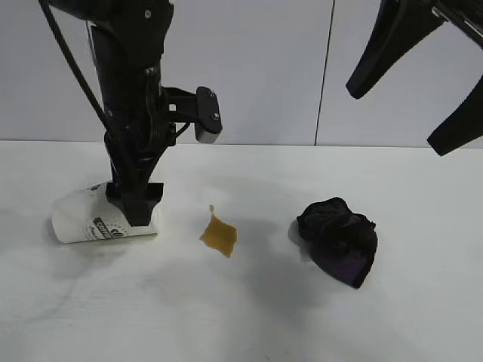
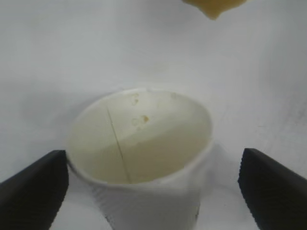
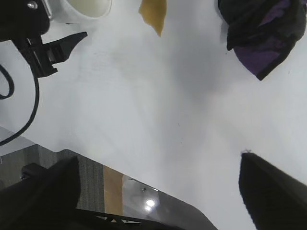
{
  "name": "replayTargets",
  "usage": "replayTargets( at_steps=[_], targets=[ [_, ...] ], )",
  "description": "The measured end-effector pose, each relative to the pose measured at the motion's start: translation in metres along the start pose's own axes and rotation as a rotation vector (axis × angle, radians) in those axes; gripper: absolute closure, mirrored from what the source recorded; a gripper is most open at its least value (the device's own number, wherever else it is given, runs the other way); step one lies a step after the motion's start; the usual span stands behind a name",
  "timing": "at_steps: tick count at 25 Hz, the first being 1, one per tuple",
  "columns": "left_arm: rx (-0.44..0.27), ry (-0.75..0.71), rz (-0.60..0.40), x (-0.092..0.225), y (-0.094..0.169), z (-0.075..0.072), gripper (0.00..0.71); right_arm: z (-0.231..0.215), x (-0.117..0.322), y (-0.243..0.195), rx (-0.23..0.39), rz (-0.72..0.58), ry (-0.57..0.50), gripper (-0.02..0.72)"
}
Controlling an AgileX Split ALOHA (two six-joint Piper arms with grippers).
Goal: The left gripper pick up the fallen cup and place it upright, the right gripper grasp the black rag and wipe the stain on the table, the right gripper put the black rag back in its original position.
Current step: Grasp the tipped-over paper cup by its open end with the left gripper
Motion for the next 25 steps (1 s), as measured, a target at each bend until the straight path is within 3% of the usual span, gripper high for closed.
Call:
replayTargets(
  at_steps=[9, 25],
  targets=[
    [-0.018, -0.024, 0.023, -0.001, -0.021, 0.002, 0.021, 0.000, 0.000, 0.000, 0.000, 0.000, 0.000, 0.081],
    [-0.022, -0.006, 0.039, 0.006, -0.025, 0.007, 0.030, 0.000, 0.000, 0.000, 0.003, 0.000, 0.001, 0.081]
  ],
)
Point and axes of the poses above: a point on each arm's last joint axis where the gripper is mounted, y pointing back along that axis away from the gripper, z along the wrist's bending axis when the last joint is at zero, x = y × z, the point moved 3 cm from there along -y, pointing out along that axis toward the gripper
